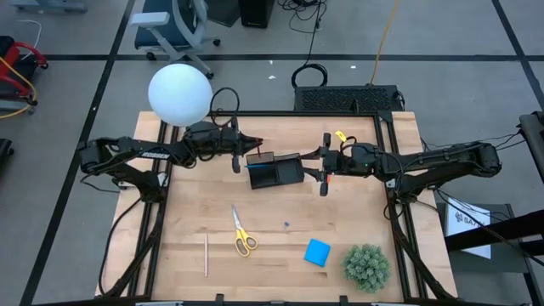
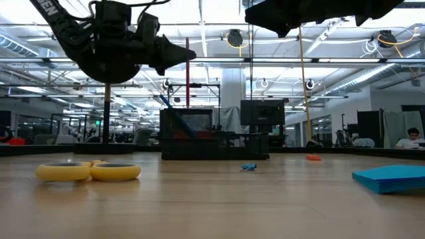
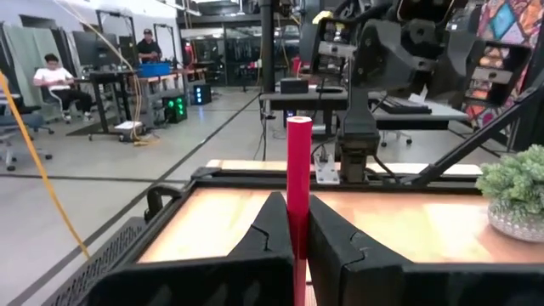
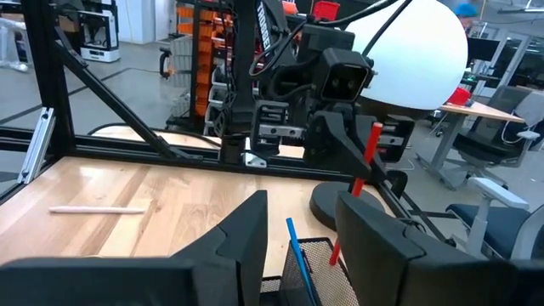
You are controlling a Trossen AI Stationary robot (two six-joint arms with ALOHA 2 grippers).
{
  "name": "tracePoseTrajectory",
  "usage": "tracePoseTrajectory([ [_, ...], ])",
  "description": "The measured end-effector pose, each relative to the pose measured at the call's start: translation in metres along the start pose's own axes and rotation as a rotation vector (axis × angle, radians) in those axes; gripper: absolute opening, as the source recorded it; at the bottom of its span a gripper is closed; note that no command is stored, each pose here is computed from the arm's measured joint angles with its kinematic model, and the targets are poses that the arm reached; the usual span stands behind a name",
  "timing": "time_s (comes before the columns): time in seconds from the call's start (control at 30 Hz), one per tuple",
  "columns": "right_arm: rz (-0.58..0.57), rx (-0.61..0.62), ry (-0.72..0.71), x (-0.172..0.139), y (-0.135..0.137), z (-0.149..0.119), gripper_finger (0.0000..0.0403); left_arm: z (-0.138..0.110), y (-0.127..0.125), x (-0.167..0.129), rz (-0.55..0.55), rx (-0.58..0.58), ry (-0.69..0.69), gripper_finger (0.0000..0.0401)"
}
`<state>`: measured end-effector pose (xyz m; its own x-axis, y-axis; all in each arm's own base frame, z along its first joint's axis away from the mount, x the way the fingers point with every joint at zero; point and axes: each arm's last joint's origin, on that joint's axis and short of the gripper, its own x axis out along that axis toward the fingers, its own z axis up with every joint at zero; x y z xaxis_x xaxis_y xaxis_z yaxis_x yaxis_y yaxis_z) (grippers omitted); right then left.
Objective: Pick and place office supplies into organizer
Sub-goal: Put the red pencil into the desk organizer
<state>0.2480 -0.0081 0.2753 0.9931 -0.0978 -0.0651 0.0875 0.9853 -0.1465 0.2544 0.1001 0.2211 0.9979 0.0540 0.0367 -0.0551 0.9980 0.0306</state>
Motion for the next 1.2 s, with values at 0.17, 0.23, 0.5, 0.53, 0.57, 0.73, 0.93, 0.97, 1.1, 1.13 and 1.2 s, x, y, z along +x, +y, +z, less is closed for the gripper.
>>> tracePoseTrajectory([
  [0.17, 0.000, 0.000, 0.000, 0.000, 0.000, 0.000, 0.0128, -0.001, 0.000, 0.000, 0.000, 0.005, 0.002, 0.0001],
  [0.23, 0.000, 0.000, 0.000, 0.000, 0.000, 0.000, 0.0128, -0.001, 0.000, 0.000, 0.000, 0.007, 0.003, 0.0001],
  [0.5, 0.000, 0.000, 0.000, 0.000, 0.000, 0.000, 0.0128, -0.015, 0.002, 0.007, -0.001, -0.009, 0.020, 0.0001],
  [0.53, 0.000, 0.000, 0.000, 0.000, 0.000, 0.000, 0.0128, -0.019, 0.003, 0.009, -0.002, -0.017, 0.019, 0.0001],
  [0.57, 0.000, 0.000, 0.000, 0.000, 0.000, 0.000, 0.0127, -0.022, 0.003, 0.011, -0.004, -0.024, 0.016, 0.0001],
  [0.73, 0.000, 0.004, 0.002, 0.000, 0.000, 0.000, 0.0127, -0.038, 0.004, 0.020, -0.022, -0.042, -0.029, 0.0001],
  [0.93, 0.002, 0.006, 0.014, 0.000, 0.000, -0.001, 0.0126, -0.051, 0.005, 0.024, -0.041, -0.067, -0.034, 0.0001],
  [0.97, 0.002, 0.006, 0.015, 0.000, 0.000, -0.001, 0.0126, -0.052, 0.005, 0.024, -0.041, -0.068, -0.029, 0.0001],
  [1.1, 0.002, 0.005, 0.015, 0.000, 0.000, -0.001, 0.0125, -0.056, 0.005, 0.024, -0.040, -0.074, -0.014, 0.0002],
  [1.13, 0.002, 0.005, 0.015, 0.000, 0.000, -0.001, 0.0125, -0.055, 0.005, 0.024, -0.041, -0.073, -0.015, 0.0004],
  [1.2, 0.002, 0.004, 0.015, 0.000, 0.000, -0.001, 0.0125, -0.055, 0.005, 0.024, -0.039, -0.071, -0.015, 0.0010],
])
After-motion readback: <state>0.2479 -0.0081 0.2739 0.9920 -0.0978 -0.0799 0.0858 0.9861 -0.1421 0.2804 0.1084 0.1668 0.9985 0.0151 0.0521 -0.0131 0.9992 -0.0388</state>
